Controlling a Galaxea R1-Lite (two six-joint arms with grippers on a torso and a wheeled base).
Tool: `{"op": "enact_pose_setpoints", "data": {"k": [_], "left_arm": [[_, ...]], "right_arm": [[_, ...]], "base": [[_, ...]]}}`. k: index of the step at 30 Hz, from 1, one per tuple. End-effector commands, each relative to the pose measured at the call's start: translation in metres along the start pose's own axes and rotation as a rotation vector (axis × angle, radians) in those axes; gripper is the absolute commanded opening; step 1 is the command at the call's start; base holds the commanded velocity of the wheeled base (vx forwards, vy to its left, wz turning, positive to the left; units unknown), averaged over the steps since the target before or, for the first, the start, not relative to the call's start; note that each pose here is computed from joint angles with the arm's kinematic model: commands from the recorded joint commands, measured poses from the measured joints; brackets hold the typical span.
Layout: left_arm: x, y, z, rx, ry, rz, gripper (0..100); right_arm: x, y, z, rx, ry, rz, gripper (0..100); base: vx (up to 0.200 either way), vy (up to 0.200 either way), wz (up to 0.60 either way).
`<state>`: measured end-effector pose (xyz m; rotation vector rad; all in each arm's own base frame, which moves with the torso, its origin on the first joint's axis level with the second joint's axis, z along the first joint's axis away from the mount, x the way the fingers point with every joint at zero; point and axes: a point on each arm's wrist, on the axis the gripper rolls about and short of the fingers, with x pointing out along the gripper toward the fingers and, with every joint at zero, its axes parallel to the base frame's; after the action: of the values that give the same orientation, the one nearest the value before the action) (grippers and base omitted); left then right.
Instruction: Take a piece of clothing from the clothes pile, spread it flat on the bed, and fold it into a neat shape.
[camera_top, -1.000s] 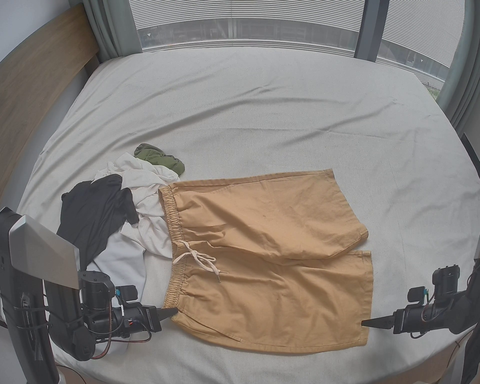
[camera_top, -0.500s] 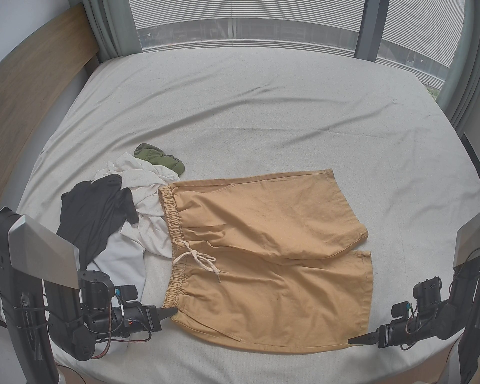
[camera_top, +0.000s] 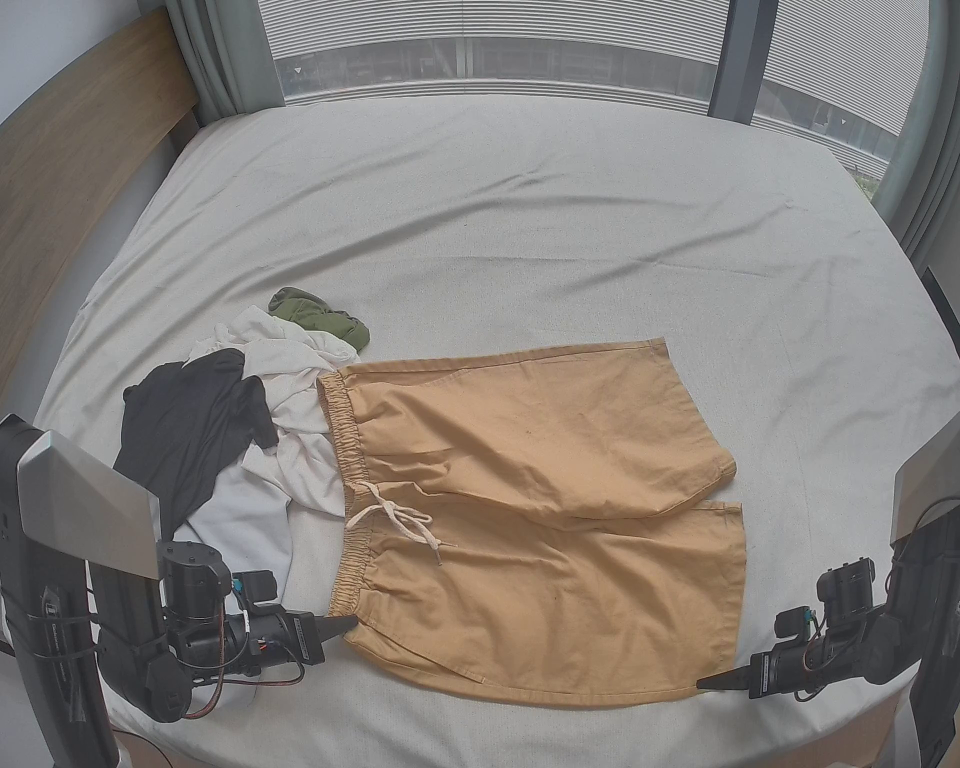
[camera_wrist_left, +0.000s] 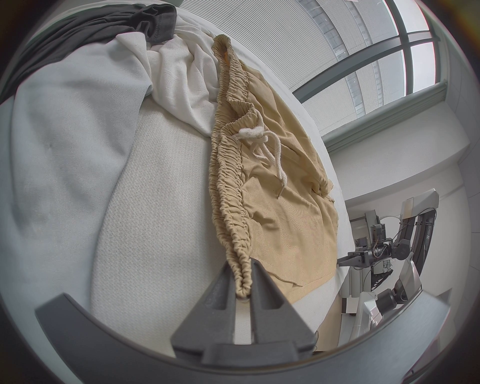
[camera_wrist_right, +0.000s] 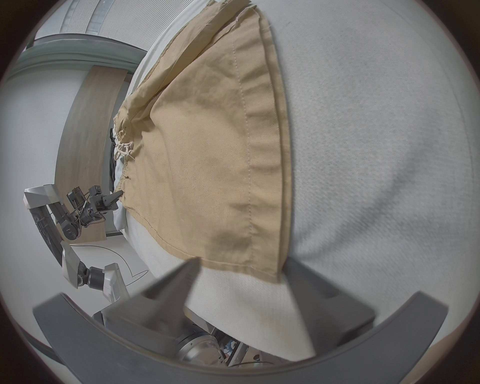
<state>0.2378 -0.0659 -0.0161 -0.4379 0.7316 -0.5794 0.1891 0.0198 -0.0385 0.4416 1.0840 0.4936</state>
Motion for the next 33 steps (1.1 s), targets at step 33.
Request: {"op": "enact_pose_setpoints", "data": {"k": [33], "left_arm": [[-0.04, -0.014, -0.017, -0.081, 0.115, 0.031, 0]], "right_arm": [[-0.044, 0.028, -0.009, 0.002, 0.013, 0.025, 0]], "base": [[0.0, 0.0, 0.0]]}}
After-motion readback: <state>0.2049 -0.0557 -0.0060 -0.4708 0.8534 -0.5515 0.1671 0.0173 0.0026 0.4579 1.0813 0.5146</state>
